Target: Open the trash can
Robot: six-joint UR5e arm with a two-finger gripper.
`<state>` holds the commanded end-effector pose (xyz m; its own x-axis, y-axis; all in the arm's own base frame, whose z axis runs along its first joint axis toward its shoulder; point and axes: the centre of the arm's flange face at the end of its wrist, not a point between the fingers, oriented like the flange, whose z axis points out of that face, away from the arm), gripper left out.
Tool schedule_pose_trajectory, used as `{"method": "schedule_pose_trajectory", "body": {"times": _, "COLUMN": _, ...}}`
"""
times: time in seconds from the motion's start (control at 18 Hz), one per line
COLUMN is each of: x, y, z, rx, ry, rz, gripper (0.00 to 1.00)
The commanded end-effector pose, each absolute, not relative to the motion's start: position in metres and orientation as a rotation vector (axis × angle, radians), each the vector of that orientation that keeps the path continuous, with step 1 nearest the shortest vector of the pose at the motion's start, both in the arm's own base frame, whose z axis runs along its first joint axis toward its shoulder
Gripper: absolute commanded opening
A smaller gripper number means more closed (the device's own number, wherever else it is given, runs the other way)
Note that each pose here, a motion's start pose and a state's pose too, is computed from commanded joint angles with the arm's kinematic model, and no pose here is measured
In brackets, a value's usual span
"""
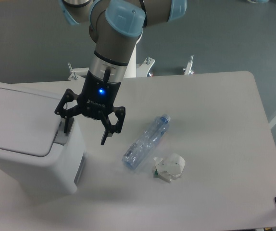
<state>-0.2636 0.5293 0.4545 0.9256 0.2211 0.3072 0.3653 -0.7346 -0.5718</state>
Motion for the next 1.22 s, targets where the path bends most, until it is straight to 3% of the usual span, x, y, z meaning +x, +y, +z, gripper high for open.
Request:
{"method": "schedule_pose_trajectory", "body": {"times": 0.44, "x": -0.274, "y": 0.533, "z": 0.485, "rx": -2.379, "ry": -0.391, "rz": -0.237, "gripper": 1.00}}
{"method": "schedule_pose_trajectory", "body": {"times": 0.67, "x": -0.319, "y": 0.528, "z": 0.500, "rx": -2.344, "ry": -0.423, "rz": -0.172, "gripper": 1.00}}
{"method": "schedule_pose_trajectory", "body": {"times": 0.94, "x": -0.383, "y": 0.522, "z": 0.459, "rx": -2.419, "ry": -0.332, "rz": -0.046, "gripper": 1.00}}
{"method": "schedule_pose_trajectory", "body": {"times": 1.22, "x": -0.452, "y": 0.469, "z": 0.389, "rx": -2.711, "ry": -0.421, "rz": 0.279, "gripper": 1.00}}
